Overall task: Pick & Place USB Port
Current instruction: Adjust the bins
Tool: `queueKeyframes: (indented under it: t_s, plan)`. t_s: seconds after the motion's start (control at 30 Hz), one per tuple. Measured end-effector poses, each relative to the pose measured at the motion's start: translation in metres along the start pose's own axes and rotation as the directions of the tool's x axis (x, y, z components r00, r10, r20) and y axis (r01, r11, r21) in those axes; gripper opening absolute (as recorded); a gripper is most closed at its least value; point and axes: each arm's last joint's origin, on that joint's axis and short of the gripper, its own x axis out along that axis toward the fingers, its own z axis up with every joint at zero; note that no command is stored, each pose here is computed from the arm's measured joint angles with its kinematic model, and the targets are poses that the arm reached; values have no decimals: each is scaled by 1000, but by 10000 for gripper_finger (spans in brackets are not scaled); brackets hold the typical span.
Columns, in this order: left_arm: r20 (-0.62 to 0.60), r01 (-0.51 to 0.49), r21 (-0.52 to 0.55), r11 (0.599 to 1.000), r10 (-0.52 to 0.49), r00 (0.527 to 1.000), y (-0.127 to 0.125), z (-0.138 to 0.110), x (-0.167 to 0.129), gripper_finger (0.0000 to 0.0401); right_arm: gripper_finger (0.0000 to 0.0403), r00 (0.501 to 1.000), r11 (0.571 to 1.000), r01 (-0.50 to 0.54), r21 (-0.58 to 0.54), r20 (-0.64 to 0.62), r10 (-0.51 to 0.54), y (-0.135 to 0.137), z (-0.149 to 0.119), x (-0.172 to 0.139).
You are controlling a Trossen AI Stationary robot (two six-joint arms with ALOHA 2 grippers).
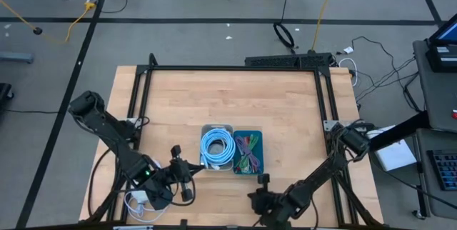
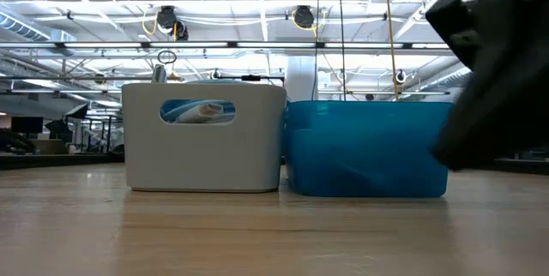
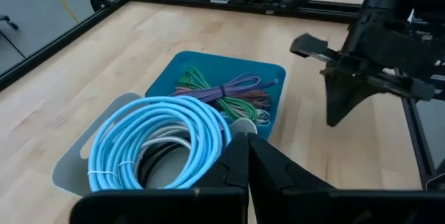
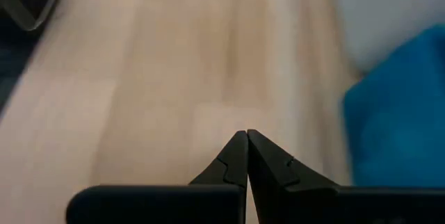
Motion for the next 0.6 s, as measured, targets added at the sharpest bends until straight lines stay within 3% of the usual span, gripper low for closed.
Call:
queueKeyframes:
  t_s: [0.1,0.6]
  plan:
    - [3,1,-5,1000,-1,1000,0,0,0,0,0,998,998,57,-17,30,-56,0,1,-2]
    - [21,20,-2,1000,-20,1000,-3,3,0,0,0,990,989,141,-41,-12,-142,-8,-5,0]
